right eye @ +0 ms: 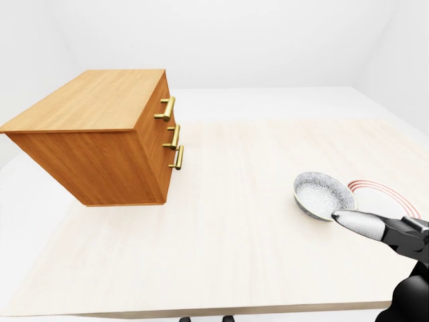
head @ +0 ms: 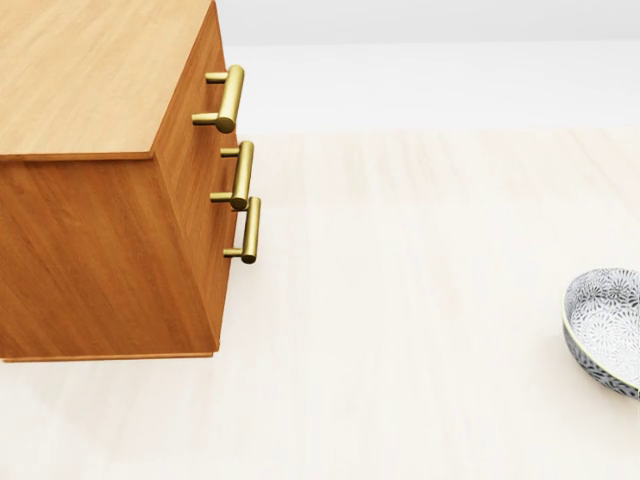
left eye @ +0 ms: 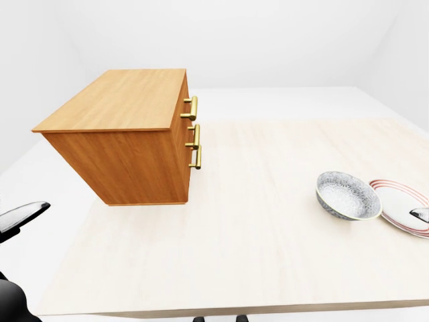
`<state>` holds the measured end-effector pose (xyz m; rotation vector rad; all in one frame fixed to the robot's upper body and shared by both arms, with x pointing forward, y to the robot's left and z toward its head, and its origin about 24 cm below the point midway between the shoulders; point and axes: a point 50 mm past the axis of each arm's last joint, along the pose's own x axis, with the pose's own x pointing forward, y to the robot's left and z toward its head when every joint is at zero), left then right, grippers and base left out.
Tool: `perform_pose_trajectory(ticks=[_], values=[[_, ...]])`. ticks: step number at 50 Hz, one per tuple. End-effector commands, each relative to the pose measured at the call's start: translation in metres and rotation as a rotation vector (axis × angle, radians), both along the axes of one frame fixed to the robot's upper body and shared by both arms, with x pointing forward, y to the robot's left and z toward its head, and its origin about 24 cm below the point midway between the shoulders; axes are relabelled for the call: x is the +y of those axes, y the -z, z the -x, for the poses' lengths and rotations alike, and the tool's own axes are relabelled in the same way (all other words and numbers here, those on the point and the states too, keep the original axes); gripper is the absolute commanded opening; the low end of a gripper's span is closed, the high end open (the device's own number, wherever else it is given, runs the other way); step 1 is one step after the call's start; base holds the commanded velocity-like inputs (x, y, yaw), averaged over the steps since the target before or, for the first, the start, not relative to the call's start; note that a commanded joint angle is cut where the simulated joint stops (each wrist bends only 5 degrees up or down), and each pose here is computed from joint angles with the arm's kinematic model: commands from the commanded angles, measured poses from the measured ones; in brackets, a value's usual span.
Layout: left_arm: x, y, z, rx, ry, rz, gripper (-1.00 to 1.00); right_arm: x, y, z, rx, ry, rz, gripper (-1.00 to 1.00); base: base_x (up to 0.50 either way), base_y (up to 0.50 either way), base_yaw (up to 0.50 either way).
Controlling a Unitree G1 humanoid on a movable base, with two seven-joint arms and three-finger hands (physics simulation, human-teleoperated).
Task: Put the bowl on top of the cabinet.
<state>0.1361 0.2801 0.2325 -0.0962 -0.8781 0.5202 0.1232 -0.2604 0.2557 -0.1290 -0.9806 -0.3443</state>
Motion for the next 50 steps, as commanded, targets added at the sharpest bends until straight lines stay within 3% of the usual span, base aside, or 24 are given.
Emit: perform_pose_trajectory(ticks=[1,17,18,19,36,40,45,46,47,50], values=[[-0.001,0.0,0.0,-0.002,0.001,-0.001,1.0,0.001,-0.001,0.0,-0.005,-0.002,0.002,1.0,0.17,0.5,0.0],[0.0,0.002,-0.002,0.01,0.004,-0.001,1.0,0.0,0.001,-0.001,0.004,0.001,-0.003,1.0,0.16,0.5,0.0],[-0.003,0.0,-0.001,0.003,0.01,-0.006,1.0,-0.025,-0.026,-0.035,0.025,0.076,0.111,1.0,0.0,0.0,0.0],[-0.004,0.0,-0.001,0.002,0.01,-0.007,1.0,-0.027,-0.027,-0.039,0.041,0.087,0.126,1.0,0.0,0.0,0.0],[-0.005,0.0,-0.003,0.004,0.014,-0.01,1.0,-0.043,-0.014,-0.066,0.249,0.205,0.254,1.0,0.0,0.0,0.0],[-0.005,0.001,-0.003,0.005,0.015,-0.011,1.0,-0.051,0.0,-0.083,0.383,0.261,0.303,1.0,0.0,0.0,0.0],[-0.005,0.001,-0.003,0.005,0.015,-0.011,1.0,-0.051,0.0,-0.083,0.387,0.266,0.308,1.0,0.0,0.0,0.0],[-0.006,0.0,-0.003,0.003,0.017,-0.014,1.0,-0.066,0.027,-0.107,0.569,0.336,0.314,1.0,0.0,0.0,0.0],[-0.006,0.0,-0.003,0.003,0.017,-0.014,1.0,-0.073,0.045,-0.118,0.659,0.349,0.29,1.0,0.0,0.0,0.0],[-0.007,0.0,-0.003,0.002,0.017,-0.015,1.0,-0.081,0.059,-0.137,0.788,0.397,0.349,1.0,0.0,0.0,0.0]])
